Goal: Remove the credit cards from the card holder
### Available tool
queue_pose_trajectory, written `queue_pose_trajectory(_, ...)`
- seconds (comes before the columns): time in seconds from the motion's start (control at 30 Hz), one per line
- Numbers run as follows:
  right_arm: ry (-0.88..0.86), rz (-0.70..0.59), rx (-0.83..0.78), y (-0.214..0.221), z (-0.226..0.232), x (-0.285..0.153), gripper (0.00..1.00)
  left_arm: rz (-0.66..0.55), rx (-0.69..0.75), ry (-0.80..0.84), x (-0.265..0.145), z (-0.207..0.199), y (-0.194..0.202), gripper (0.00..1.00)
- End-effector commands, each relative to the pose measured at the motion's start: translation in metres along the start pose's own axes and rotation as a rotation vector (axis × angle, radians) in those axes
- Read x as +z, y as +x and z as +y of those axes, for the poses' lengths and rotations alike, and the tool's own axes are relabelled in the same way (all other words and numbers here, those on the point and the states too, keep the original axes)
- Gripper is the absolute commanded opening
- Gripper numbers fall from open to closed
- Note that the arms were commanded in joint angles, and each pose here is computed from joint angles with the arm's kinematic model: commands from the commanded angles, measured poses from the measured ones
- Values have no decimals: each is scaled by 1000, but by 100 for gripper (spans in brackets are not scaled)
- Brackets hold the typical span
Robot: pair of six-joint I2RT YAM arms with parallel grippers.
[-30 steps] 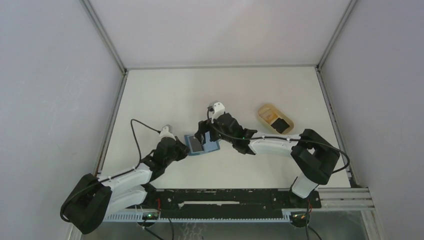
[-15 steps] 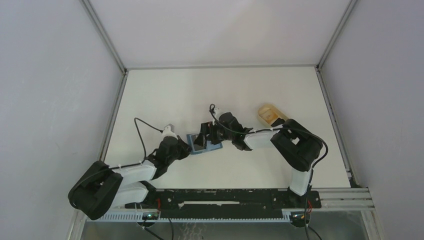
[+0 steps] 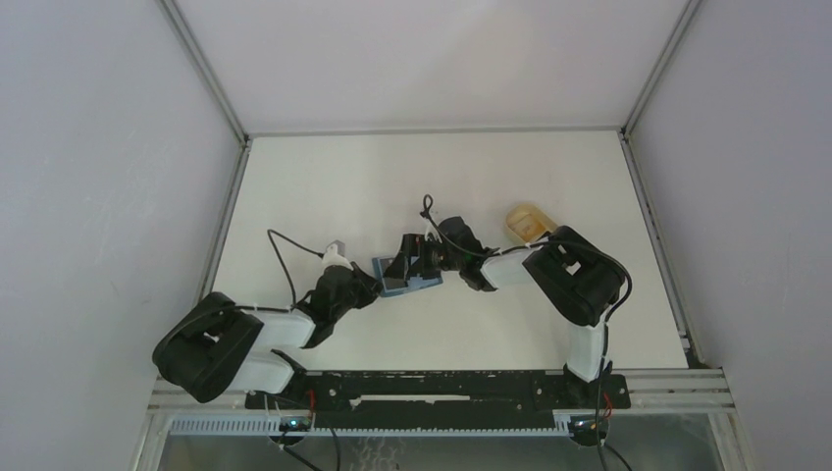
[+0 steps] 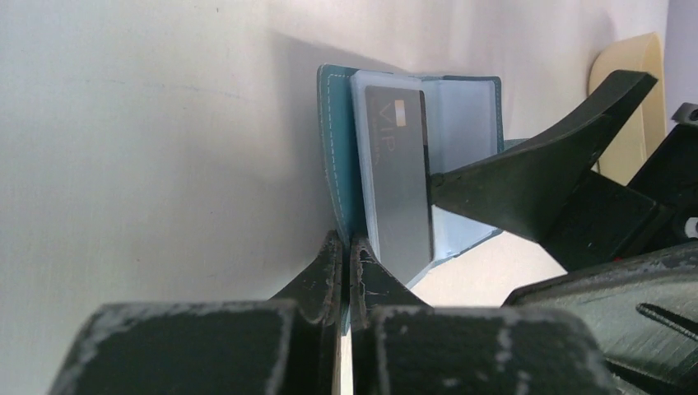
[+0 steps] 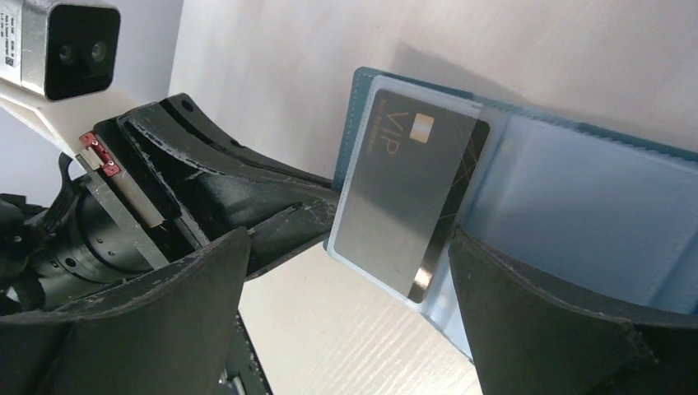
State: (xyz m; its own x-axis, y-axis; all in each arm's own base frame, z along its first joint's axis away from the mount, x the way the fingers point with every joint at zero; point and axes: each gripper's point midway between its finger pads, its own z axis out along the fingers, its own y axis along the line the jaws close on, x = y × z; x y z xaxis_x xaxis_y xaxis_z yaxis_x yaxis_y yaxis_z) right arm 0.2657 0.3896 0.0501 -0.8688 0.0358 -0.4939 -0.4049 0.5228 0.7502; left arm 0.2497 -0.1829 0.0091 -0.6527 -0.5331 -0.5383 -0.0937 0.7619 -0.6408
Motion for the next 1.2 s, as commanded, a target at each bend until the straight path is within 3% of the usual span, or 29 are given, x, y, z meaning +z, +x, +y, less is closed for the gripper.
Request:
queue_pose_trajectory(0.0,-79,36,75,7,11,2,99,166,69,-247,-16,76,47,0)
queue_pose_trajectory(0.3,-171,80,237,17,9,-5,96,161,59,-236,-16,75,47,0)
queue_pose_trajectory(0.9,-142,62,385,22,-22,-7,95,184,42,-237,-15,81,53,0)
queue_pose_trajectory(1.17,-240,74,435,16,-12,-3,95,216,35,-220,-13,80,59,0)
